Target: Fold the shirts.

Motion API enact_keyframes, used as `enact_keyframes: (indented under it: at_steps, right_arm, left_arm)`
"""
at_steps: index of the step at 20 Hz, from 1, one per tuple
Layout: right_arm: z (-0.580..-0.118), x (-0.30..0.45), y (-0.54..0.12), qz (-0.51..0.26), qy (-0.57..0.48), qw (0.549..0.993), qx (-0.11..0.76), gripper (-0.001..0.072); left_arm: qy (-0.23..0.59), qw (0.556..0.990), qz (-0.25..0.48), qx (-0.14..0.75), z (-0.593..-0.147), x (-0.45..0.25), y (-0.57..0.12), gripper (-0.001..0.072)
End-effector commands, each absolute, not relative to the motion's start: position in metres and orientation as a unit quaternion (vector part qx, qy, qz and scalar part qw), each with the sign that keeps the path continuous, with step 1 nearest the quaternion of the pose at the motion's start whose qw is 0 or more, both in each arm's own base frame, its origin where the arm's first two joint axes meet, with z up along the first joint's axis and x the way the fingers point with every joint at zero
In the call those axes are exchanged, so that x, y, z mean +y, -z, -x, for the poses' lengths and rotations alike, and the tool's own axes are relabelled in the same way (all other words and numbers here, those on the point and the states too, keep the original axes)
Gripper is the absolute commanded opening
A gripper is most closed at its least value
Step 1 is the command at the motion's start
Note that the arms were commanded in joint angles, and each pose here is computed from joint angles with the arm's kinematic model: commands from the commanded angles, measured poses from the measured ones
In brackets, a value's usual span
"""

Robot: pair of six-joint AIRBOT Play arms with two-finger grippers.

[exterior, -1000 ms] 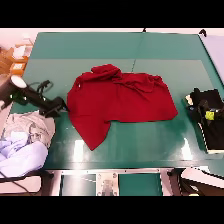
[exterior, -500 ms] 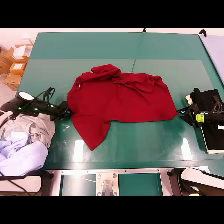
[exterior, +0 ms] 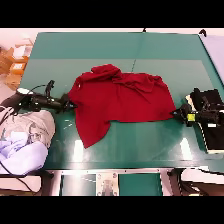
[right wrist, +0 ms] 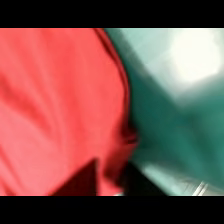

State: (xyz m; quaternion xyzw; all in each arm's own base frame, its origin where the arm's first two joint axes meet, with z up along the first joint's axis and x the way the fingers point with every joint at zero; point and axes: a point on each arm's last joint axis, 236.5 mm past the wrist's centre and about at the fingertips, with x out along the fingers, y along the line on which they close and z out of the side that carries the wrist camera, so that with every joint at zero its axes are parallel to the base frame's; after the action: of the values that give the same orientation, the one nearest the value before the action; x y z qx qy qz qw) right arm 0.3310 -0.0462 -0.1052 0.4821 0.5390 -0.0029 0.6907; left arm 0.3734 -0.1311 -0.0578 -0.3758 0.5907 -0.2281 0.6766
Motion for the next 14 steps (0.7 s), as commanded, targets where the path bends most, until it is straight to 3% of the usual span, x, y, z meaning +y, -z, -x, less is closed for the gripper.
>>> enact_keyframes:
  at_steps: [1, 4, 8, 11, 14]
  right_arm:
    - [-0.36, -0.04, 0.091, -0.493, -0.022, 0.707, 0.507, 0.0018]
    - [-0.406, -0.038, -0.011, -0.488, -0.111, 0.759, 0.417, 0.0018]
    - [-0.424, -0.032, -0.261, -0.354, -0.21, 0.888, 0.204, 0.0017]
    - [-0.372, -0.009, -0.426, -0.208, -0.219, 0.952, 0.044, 0.0017]
    - [-0.296, 0.018, -0.534, -0.094, -0.189, 0.974, -0.087, 0.0017]
  left_arm:
    - [0.262, 0.678, 0.371, 0.578, -0.384, -0.137, 0.03, 0.003]
    - [0.321, 0.722, 0.333, 0.514, -0.413, -0.14, -0.059, 0.0029]
    - [0.375, 0.854, 0.209, 0.292, -0.414, -0.14, -0.289, 0.003]
    - [0.375, 0.919, 0.107, 0.049, -0.335, -0.142, -0.48, 0.003]
    - [0.362, 0.924, 0.028, -0.116, -0.227, -0.148, -0.585, 0.003]
